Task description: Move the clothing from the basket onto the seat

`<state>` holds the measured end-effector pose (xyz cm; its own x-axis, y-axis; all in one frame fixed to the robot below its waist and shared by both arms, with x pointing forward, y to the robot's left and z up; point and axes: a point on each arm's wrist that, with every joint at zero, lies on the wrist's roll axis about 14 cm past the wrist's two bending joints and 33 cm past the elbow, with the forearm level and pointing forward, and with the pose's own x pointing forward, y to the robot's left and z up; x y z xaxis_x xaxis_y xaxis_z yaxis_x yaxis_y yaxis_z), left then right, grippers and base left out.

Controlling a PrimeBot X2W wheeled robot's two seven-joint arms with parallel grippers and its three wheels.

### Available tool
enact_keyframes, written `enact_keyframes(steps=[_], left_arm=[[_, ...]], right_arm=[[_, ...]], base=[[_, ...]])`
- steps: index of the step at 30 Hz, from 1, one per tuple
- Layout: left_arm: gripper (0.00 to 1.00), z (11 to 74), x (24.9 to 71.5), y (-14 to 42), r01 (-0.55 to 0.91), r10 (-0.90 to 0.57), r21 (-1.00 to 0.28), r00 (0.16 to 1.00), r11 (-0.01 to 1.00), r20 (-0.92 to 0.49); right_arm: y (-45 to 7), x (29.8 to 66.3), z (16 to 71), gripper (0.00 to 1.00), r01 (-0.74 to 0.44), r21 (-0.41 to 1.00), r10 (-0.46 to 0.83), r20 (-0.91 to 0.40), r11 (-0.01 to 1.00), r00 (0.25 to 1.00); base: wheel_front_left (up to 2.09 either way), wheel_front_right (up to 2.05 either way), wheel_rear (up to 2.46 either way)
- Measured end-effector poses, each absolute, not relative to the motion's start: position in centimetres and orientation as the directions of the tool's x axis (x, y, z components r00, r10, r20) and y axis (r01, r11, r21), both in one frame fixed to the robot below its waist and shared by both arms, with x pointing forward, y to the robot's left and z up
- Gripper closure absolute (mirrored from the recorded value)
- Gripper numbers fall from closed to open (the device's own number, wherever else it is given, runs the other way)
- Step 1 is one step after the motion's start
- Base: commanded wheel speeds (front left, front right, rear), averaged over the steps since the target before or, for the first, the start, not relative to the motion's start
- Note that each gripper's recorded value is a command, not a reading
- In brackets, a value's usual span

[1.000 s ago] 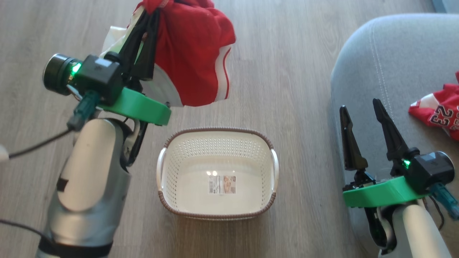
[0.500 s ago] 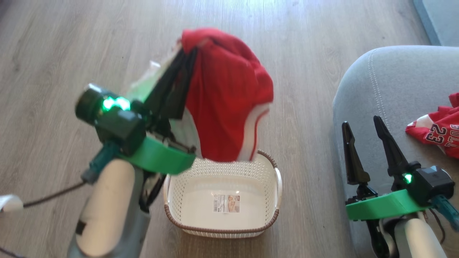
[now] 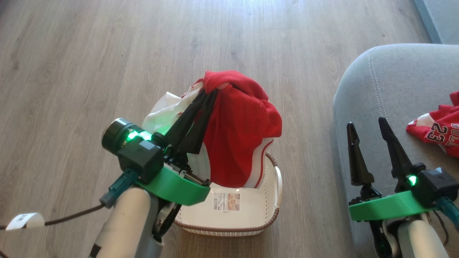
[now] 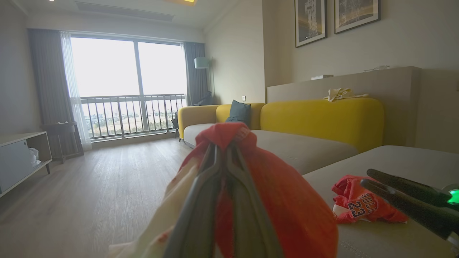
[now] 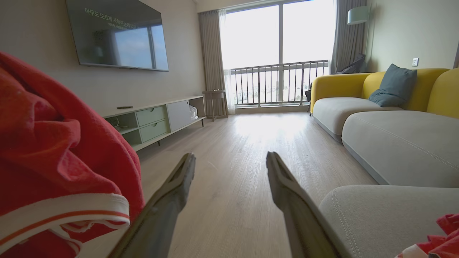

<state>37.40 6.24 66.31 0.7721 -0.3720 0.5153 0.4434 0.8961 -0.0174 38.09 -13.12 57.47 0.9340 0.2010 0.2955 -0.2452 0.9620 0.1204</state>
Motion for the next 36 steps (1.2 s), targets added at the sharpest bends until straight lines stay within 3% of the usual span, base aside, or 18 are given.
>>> enact_keyframes(steps=[21,26,30,36], left_arm=[[1.00,66.1,37.4,5.7,0.453,-0.379,-0.025,0.773,0.891,0.510],[1.00,65.4,37.8,5.6,0.454,-0.384,-0.026,0.782,0.891,0.492],[1.00,64.8,38.1,5.4,0.458,-0.395,-0.019,0.786,0.889,0.475],[1.00,64.0,38.0,4.1,0.487,-0.445,0.026,0.774,0.873,0.450]], right_arm=[[-13.4,38.1,57.6,0.00,-0.253,0.089,0.217,0.297,0.963,0.930],[-10.7,37.3,57.5,0.00,-0.366,0.031,0.343,0.285,0.930,0.895],[-7.2,35.5,56.3,0.00,-0.520,-0.027,0.511,0.233,0.854,0.827],[-5.4,34.1,55.4,0.00,-0.609,-0.070,0.610,0.193,0.790,0.769]], base=[[0.00,0.00,0.00],[0.00,0.00,0.00],[0.00,0.00,0.00],[0.00,0.00,0.00]])
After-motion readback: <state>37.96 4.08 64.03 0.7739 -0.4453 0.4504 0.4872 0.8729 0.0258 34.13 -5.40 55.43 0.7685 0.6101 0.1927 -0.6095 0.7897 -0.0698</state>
